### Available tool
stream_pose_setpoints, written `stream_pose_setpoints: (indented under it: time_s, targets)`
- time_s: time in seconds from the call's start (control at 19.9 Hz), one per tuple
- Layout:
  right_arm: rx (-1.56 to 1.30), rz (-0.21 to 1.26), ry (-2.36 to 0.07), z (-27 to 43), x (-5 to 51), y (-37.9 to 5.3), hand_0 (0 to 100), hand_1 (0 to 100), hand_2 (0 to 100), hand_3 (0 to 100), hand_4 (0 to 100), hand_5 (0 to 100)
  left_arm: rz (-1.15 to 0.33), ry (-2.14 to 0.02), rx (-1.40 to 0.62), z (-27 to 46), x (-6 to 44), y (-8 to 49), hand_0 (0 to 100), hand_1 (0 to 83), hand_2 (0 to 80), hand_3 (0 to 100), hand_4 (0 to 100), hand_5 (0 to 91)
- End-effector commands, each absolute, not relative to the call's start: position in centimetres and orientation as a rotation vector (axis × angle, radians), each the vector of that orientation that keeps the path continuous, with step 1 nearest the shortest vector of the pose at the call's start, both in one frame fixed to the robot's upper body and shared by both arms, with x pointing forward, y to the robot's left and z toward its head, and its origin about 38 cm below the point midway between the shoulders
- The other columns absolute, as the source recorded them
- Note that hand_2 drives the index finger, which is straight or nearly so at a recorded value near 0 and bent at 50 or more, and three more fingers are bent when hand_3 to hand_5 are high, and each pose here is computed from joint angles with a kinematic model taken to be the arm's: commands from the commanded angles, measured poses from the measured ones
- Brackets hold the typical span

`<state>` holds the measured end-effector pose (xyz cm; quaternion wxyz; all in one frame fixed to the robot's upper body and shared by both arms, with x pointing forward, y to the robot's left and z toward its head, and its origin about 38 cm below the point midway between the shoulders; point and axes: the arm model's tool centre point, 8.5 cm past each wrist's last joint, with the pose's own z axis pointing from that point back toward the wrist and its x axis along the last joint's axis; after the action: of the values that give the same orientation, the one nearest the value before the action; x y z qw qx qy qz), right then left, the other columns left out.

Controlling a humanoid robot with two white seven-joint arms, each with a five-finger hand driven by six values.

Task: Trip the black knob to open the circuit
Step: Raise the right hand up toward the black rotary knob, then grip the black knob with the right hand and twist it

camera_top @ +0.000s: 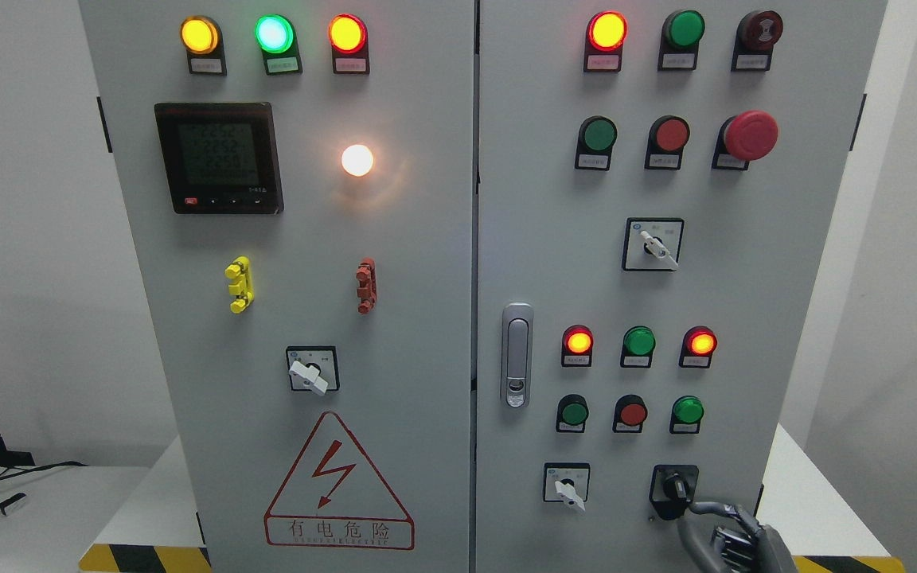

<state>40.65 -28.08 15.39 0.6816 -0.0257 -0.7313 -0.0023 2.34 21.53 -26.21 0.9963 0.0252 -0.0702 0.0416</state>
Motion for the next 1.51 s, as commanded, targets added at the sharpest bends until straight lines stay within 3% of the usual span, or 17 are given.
stream_pose_setpoints:
  time_s: [0.0, 1.45]
  targets:
    - [-0.040, 0.010, -1.648, 15.4, 40.6, -26.9, 28, 70, 42, 100, 100, 97, 0.053, -0.141, 0.048, -26.2, 2.4, 21.5, 12, 38.9, 0.0, 0, 0, 0.0]
    - [0.034, 0.026, -1.639, 15.0, 40.8, -23.4, 29, 70, 42, 100, 100, 97, 0.053, -0.141, 0.048, -26.2, 2.4, 21.5, 12, 38.9, 0.0, 0, 0, 0.0]
